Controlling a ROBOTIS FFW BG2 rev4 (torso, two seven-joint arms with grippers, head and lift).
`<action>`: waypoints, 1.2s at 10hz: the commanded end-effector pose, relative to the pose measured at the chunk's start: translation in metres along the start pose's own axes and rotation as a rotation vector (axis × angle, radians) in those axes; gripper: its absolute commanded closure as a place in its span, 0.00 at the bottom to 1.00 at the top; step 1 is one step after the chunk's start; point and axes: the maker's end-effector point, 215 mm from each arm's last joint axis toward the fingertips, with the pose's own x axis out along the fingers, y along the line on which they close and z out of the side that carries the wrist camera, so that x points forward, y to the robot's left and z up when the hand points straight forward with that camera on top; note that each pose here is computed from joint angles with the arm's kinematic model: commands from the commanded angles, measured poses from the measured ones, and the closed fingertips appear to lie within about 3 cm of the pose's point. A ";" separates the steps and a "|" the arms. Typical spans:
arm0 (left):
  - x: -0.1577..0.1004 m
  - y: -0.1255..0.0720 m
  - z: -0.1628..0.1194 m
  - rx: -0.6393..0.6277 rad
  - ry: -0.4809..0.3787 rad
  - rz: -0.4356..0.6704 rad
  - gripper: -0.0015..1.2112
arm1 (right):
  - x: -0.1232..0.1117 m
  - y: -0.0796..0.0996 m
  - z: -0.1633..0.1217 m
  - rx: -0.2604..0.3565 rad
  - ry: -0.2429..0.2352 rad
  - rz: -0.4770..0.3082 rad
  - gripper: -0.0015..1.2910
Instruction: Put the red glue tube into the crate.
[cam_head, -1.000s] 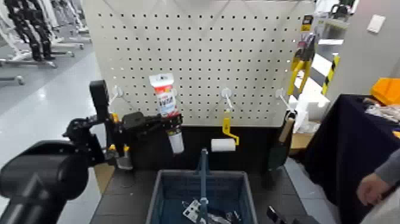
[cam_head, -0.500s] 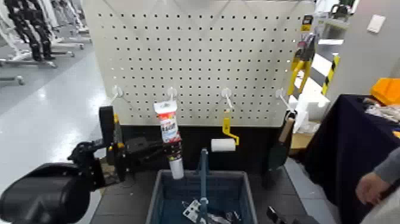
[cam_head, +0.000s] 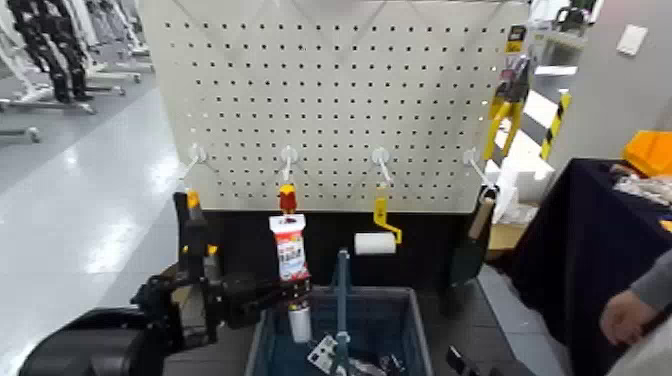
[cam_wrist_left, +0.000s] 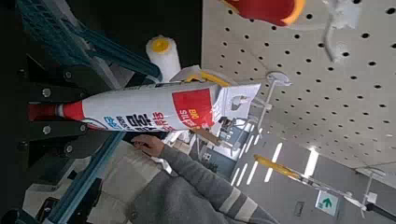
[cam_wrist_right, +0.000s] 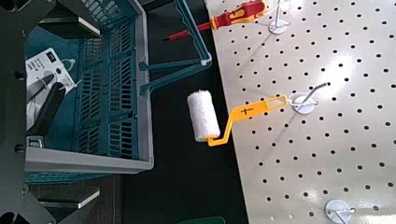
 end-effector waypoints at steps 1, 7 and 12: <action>0.002 0.006 -0.022 -0.012 0.040 0.015 0.97 | 0.000 0.001 -0.001 0.002 0.002 0.001 0.09; 0.005 0.016 -0.071 -0.016 0.161 0.044 0.97 | 0.001 0.002 -0.001 0.007 0.003 0.006 0.09; 0.006 0.025 -0.090 0.016 0.231 0.078 0.97 | 0.001 0.002 -0.002 0.009 0.004 0.011 0.09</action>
